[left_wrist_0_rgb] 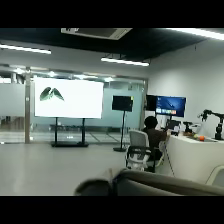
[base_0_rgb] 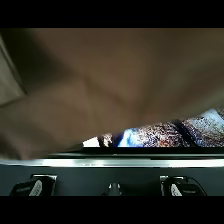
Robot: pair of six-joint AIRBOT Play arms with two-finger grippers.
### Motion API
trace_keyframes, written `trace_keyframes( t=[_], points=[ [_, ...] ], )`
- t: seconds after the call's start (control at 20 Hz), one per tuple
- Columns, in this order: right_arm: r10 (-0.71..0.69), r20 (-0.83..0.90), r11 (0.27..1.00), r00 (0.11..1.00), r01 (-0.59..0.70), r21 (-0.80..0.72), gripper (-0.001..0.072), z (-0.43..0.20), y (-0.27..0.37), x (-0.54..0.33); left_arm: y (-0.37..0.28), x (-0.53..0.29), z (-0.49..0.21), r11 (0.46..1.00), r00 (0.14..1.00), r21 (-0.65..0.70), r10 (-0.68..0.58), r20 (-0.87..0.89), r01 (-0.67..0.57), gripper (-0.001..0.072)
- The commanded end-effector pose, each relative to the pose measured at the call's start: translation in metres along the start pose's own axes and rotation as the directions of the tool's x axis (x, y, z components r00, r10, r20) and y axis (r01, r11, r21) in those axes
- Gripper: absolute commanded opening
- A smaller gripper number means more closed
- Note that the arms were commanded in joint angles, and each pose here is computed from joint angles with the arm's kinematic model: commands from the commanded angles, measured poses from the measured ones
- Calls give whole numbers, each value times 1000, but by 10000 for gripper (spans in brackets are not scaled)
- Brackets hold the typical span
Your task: Fold the shirts.
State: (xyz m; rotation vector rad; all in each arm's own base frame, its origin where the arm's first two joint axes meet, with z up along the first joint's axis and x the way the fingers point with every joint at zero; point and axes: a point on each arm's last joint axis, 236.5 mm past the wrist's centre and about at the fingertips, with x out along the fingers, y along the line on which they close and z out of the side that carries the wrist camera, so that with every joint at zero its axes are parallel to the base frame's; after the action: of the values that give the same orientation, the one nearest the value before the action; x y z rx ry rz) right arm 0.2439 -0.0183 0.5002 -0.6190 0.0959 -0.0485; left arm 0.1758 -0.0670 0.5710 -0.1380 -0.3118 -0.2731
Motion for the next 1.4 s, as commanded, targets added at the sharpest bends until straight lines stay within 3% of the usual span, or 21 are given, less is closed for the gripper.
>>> trace_keyframes(
  t=[0.0, 0.2, 0.5, 0.65, 0.75, 1.0, 1.1, 1.2, 1.35],
  points=[
    [157, -223, 988, 962, -151, 42, 19, -52, 36, 31, 28, 19, -59, 997, 972, -36, 56, -228, -66, 23],
    [400, -541, 912, 739, -381, 153, 18, -151, 109, 114, 81, 63, -182, 986, 818, -94, 58, -572, -136, 23],
    [614, -684, 760, 394, -527, 380, 18, -299, 239, 226, 130, 89, -441, 938, 466, -217, -69, -882, -272, 24],
    [614, -689, 762, 385, -516, 391, 19, -348, 273, 276, 143, 103, -533, 930, 400, -207, -73, -914, -304, 25],
    [601, -677, 779, 425, -501, 377, 19, -364, 283, 302, 150, 120, -572, 919, 398, -216, -71, -915, -331, 24],
    [480, -570, 877, 667, -389, 283, 19, -348, 261, 366, 178, 169, -617, 876, 512, -252, -6, -859, -412, 25],
    [451, -537, 892, 713, -347, 289, 19, -344, 257, 380, 188, 177, -628, 868, 533, -246, 25, -845, -431, 25],
    [472, -561, 880, 680, -327, 344, 19, -356, 267, 377, 184, 170, -645, 836, 501, -274, 2, -865, -476, 25],
    [539, -633, 842, 555, -351, 410, 21, -375, 283, 348, 170, 156, -640, 862, 442, -273, -65, -894, -426, 23]
  ],
)
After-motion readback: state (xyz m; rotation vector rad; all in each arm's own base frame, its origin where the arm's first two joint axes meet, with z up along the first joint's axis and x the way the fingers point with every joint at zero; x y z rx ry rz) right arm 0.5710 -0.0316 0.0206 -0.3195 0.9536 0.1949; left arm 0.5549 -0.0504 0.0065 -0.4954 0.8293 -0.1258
